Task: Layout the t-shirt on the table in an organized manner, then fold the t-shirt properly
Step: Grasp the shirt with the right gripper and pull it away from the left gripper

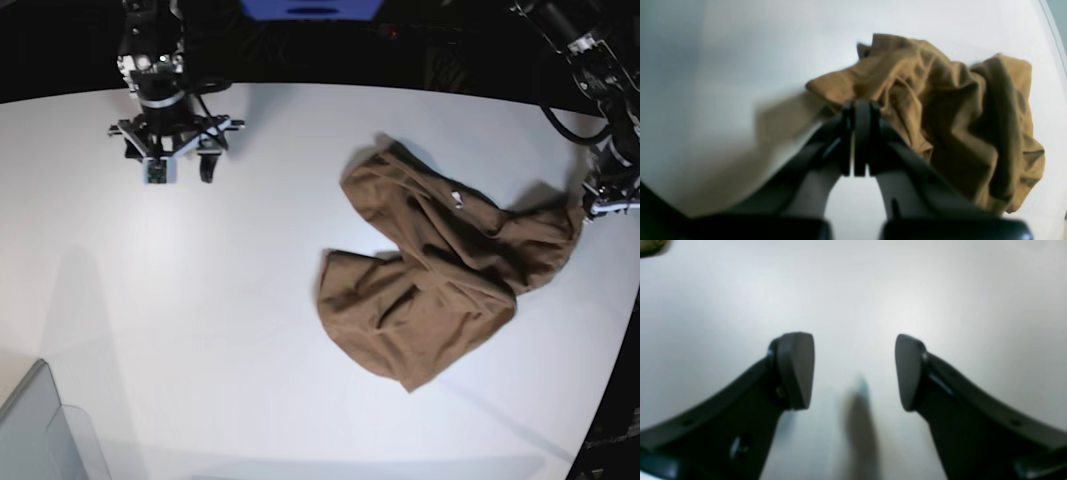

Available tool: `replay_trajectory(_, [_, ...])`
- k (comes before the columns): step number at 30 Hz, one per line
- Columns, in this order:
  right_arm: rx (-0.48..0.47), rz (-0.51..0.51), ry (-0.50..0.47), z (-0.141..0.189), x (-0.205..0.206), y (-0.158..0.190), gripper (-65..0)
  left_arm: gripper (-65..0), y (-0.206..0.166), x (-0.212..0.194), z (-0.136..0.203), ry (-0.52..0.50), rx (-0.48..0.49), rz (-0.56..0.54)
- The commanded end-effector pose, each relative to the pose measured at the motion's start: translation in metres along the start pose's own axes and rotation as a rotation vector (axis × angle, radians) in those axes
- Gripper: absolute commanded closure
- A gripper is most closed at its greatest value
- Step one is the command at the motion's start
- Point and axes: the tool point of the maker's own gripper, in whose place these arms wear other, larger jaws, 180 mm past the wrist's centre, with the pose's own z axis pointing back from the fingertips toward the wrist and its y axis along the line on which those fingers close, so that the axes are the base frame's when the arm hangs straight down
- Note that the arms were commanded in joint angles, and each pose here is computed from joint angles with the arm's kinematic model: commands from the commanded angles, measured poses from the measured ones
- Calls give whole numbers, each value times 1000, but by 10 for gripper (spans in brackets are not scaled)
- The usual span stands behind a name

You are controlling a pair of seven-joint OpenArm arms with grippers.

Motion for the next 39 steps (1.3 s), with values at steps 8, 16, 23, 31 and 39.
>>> replay_trajectory(8, [297,73,-156,2,54,111,-393,-1,-3,5,2,-11,-12,2])
replay_trajectory(16, [566,200,-288,18,96,213,-393,-1,-7,-11,0,8,-20,28])
replay_trajectory(23, [637,280,-275,-9,102,265,-393,-1,-1,-20,2,26,-7,27])
replay_trajectory(31, [645,325,-255,-38,116,296,-388,-1,1,-23,4,32,-5,28])
replay_trajectory(39, [616,380,-195,-66,104,296,-387,-1,7,-30,6,48,9,26])
